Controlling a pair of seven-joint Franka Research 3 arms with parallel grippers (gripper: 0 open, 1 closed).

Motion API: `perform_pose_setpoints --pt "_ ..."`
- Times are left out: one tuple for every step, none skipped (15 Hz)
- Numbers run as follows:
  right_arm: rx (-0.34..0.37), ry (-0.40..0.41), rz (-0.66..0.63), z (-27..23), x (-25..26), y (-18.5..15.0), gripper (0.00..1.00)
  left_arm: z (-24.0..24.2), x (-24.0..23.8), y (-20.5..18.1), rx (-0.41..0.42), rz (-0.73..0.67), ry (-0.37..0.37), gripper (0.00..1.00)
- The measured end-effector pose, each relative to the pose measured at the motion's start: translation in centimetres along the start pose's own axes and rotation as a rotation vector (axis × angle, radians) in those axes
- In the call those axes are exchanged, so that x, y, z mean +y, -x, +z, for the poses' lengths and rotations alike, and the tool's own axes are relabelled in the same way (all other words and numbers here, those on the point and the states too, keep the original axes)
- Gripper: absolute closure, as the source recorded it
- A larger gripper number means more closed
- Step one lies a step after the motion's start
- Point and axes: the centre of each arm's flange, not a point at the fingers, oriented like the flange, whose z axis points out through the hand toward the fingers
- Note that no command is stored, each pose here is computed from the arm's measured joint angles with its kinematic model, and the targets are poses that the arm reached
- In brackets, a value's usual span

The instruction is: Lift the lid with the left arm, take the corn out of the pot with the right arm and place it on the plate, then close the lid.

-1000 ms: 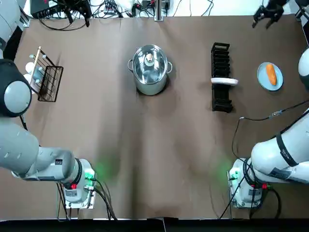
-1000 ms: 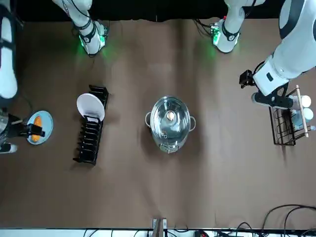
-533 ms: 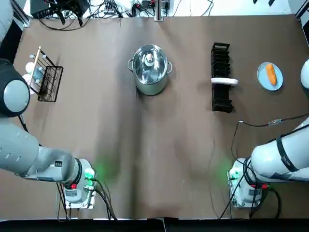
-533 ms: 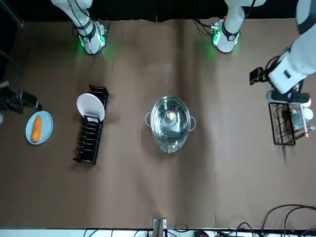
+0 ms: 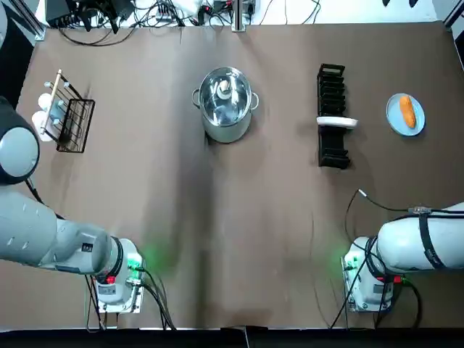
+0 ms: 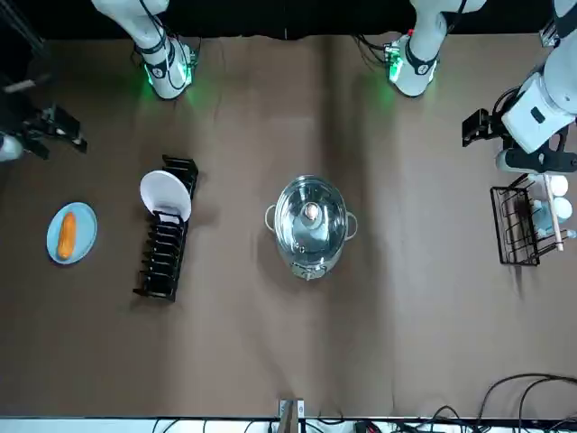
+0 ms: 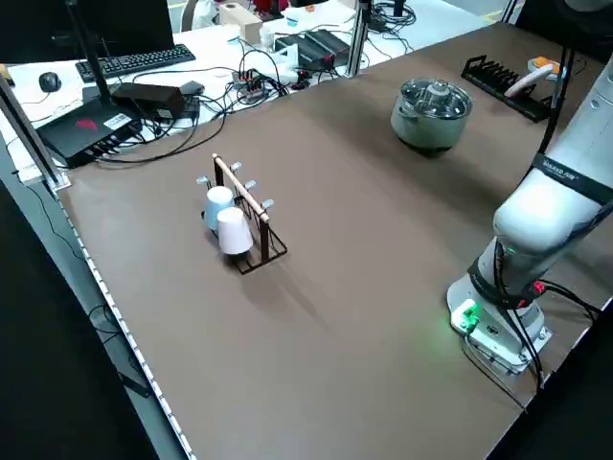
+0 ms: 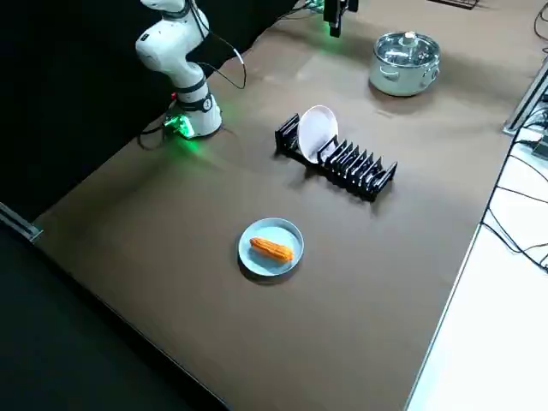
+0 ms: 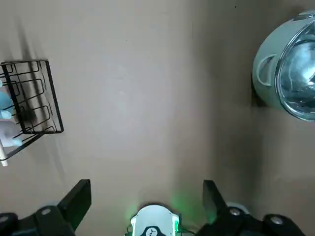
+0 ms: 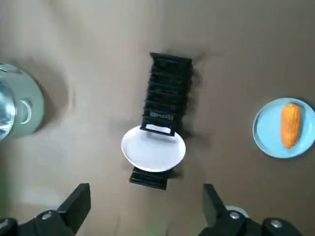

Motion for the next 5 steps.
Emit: perform_pose_setpoints --pt "-0.011 0.03 0.003 0.9 -0.9 -0.1 0.0 0.0 0.0 0.0 0.002 0.0 0.0 0.0" --pt "-0.023 0.068 -0.004 2.5 -2.6 -0.4 0.0 -0.1 -0.1 -0.2 0.014 -0.002 0.001 0.0" --pt "-0.027 0.072 -0.01 2.8 -2.9 -0.5 0.0 -0.2 -0.1 -0.3 0.024 -0.004 0.001 0.0" --pt "-0.029 0.073 -0.013 2.9 -2.8 -0.5 0.0 -0.3 -0.1 -0.3 0.03 -0.006 0.002 0.0" --pt "-0.03 0.073 -0.012 2.9 -2.7 -0.5 0.0 -0.3 -0.1 -0.4 0.034 -0.007 0.002 0.0"
